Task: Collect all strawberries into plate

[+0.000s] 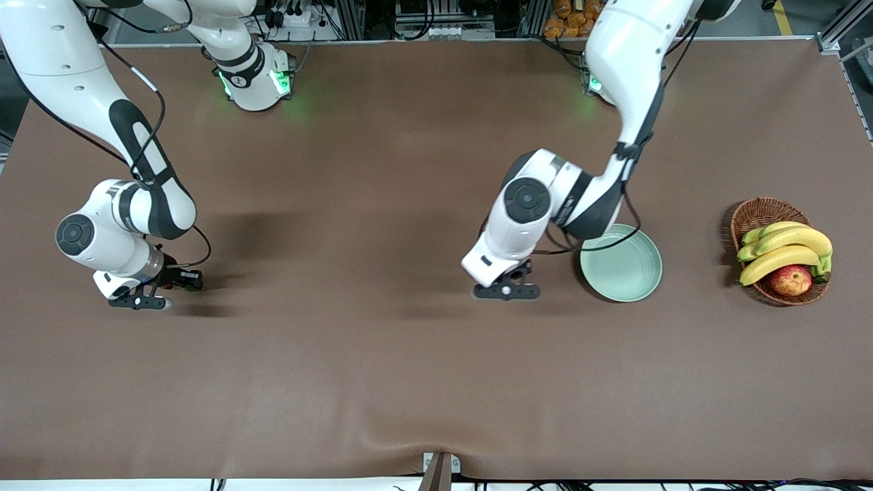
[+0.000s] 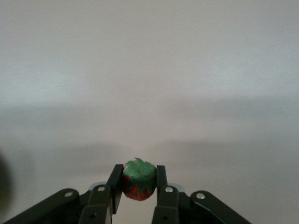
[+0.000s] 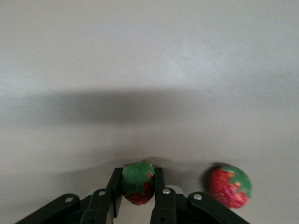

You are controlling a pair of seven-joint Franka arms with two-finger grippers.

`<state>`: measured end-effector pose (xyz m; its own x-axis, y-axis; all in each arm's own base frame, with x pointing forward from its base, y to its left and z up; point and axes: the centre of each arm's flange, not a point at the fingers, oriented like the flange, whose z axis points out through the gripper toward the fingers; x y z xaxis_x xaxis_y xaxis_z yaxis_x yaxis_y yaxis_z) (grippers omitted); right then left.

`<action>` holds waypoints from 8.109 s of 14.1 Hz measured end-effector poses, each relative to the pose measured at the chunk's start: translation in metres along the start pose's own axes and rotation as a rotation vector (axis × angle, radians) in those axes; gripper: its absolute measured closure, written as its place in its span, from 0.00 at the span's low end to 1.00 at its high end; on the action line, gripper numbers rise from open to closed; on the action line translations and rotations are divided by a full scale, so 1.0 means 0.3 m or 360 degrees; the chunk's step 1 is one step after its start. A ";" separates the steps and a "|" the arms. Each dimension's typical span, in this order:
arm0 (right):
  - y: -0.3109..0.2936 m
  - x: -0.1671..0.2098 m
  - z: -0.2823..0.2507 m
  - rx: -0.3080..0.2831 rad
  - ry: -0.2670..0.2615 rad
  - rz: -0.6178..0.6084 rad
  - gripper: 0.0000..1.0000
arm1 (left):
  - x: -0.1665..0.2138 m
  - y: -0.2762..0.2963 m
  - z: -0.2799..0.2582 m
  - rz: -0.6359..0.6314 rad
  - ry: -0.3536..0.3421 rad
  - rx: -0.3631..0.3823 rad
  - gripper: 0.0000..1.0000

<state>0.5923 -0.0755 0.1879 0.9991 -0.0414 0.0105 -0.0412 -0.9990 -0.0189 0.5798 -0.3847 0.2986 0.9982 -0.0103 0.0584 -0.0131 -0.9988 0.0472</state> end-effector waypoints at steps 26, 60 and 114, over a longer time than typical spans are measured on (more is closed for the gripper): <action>-1.987 -0.343 -0.202 0.0400 0.0050 0.0299 0.69 | -0.115 -0.923 0.246 0.0128 -0.0147 0.0182 0.12; -1.136 0.021 -0.507 -0.0052 0.0057 0.0297 0.00 | -0.156 0.148 0.197 0.0013 0.0050 -0.0040 0.00; -0.050 0.126 -0.215 0.0030 -0.0049 -0.0084 0.69 | -0.001 -0.368 -0.037 0.0129 -0.0095 0.0227 0.68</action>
<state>0.6300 -0.0632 0.2531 0.9997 0.0124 -0.0188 0.0117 -0.9992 -0.0378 0.5802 -0.2740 0.3045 0.9960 -0.0896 -0.0035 -0.0895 -0.9912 -0.0973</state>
